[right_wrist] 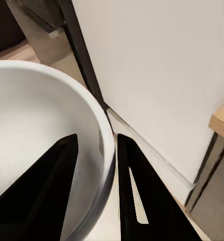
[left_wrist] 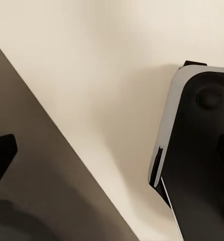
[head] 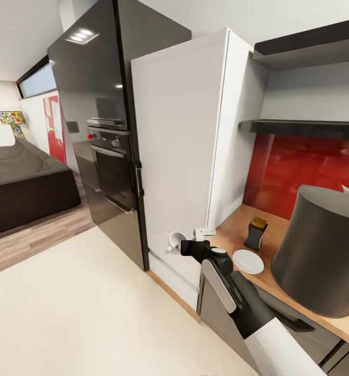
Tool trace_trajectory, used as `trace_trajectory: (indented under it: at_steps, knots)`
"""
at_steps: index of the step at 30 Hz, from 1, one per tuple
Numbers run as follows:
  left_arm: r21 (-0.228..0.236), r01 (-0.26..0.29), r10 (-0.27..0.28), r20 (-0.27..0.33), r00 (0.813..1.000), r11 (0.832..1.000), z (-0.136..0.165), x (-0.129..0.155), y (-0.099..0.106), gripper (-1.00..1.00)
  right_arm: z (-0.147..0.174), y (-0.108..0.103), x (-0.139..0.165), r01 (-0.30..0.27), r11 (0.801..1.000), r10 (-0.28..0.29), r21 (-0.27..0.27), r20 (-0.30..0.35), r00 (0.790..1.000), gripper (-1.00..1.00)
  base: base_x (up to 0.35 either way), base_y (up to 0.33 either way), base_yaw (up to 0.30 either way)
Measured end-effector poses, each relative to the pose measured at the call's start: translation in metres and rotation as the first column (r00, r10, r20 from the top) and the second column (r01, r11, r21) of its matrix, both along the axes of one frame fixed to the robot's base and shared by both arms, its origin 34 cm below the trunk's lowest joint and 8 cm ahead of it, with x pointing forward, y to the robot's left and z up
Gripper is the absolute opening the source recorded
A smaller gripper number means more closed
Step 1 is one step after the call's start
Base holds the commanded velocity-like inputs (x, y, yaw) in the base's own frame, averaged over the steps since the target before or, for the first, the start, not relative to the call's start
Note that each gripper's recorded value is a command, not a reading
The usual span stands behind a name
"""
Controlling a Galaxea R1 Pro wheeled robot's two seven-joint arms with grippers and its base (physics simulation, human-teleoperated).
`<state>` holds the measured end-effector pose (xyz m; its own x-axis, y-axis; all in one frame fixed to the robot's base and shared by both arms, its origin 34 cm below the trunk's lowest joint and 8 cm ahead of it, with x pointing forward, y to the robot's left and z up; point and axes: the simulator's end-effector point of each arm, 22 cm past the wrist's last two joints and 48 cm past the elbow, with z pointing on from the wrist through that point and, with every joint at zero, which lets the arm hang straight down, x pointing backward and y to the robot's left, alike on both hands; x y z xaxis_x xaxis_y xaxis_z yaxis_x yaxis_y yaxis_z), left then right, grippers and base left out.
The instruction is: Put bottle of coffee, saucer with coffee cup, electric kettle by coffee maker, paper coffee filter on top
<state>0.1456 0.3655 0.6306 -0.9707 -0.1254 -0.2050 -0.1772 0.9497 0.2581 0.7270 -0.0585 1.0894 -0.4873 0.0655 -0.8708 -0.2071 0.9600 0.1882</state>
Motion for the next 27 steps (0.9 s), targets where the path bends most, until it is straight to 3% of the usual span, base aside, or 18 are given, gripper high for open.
trace_trajectory:
  at_steps: [5, 9, 12, 18, 27]
  knots:
    - [0.000, 0.001, -0.001, 0.000, 1.000, 1.000, 0.000, 0.000, 0.000, 1.00, 0.000, 0.006, -0.002, -0.010, 1.000, 0.010, 0.007, -0.003, 1.000, -1.00, 0.000, 0.000, -0.267]
    - [0.000, 0.002, -0.002, -0.001, 1.000, 1.000, 0.000, 0.000, 0.000, 1.00, -0.002, 0.042, -0.017, -0.090, 0.996, 0.090, -0.017, 0.000, 0.996, -1.00, 0.000, 0.000, -0.267]
    - [0.000, 0.002, -0.002, 0.000, 1.000, 1.000, 0.000, 0.000, 0.000, 1.00, -0.002, 0.055, -0.023, -0.122, 0.992, 0.122, -0.035, 0.005, 0.992, -1.00, 0.000, 0.000, -0.266]
    - [0.001, 0.005, -0.005, 0.006, 1.000, 1.000, 0.000, 0.002, 0.000, 1.00, -0.003, 0.060, -0.025, -0.133, 0.990, 0.133, -0.042, 0.006, 0.991, -1.00, 0.004, 0.010, -0.267]
    - [0.002, 0.000, 0.000, 0.008, 1.000, 1.000, 0.000, 0.002, 0.001, 1.00, -0.003, 0.060, -0.026, -0.133, 0.990, 0.134, -0.043, 0.006, 0.991, -1.00, 0.135, 0.245, -0.266]
